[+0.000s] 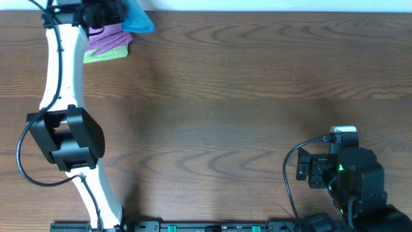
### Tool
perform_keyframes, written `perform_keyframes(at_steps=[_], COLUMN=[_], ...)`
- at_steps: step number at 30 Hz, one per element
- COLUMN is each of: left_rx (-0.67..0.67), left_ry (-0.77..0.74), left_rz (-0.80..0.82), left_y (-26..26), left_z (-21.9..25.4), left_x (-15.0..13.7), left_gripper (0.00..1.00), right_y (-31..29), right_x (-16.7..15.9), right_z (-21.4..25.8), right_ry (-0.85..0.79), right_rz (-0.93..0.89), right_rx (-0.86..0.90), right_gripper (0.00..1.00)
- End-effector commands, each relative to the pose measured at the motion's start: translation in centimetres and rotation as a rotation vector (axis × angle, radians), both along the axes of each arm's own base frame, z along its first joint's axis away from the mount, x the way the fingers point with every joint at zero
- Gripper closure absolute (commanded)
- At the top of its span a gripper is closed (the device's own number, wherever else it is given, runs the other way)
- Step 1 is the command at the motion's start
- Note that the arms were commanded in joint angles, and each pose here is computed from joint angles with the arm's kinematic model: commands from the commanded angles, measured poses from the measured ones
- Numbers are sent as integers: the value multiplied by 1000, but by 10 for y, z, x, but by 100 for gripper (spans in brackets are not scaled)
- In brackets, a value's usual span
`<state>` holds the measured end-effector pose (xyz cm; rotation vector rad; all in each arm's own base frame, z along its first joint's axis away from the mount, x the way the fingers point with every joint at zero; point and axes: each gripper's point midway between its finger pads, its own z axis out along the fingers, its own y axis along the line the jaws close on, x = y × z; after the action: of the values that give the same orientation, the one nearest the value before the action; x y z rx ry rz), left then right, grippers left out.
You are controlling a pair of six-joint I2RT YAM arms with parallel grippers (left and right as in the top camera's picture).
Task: Fold the cloth
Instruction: 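Carry the blue bundle to the pink and green stack and place it on top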
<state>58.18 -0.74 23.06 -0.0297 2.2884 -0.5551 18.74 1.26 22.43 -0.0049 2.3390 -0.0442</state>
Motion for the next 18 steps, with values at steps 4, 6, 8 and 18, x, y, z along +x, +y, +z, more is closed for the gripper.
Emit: perform_keyframes(at_steps=[4, 6, 8, 18], left_rx=[35, 38, 43, 135], left_ry=[-90, -103, -119, -172], left_rz=[17, 24, 19, -14], left_y=[30, 38, 42, 62], left_z=[31, 33, 35, 38], left_x=[0, 1, 2, 3], left_gripper=[95, 95, 95, 95], right_y=[-1, -1, -1, -1], right_x=[-1, -1, -1, -1], right_z=[-2, -2, -2, -2], right_ry=[1, 1, 1, 1], right_rz=[-12, -12, -12, -12], right_rx=[4, 4, 4, 4], right_gripper=[1, 1, 1, 1])
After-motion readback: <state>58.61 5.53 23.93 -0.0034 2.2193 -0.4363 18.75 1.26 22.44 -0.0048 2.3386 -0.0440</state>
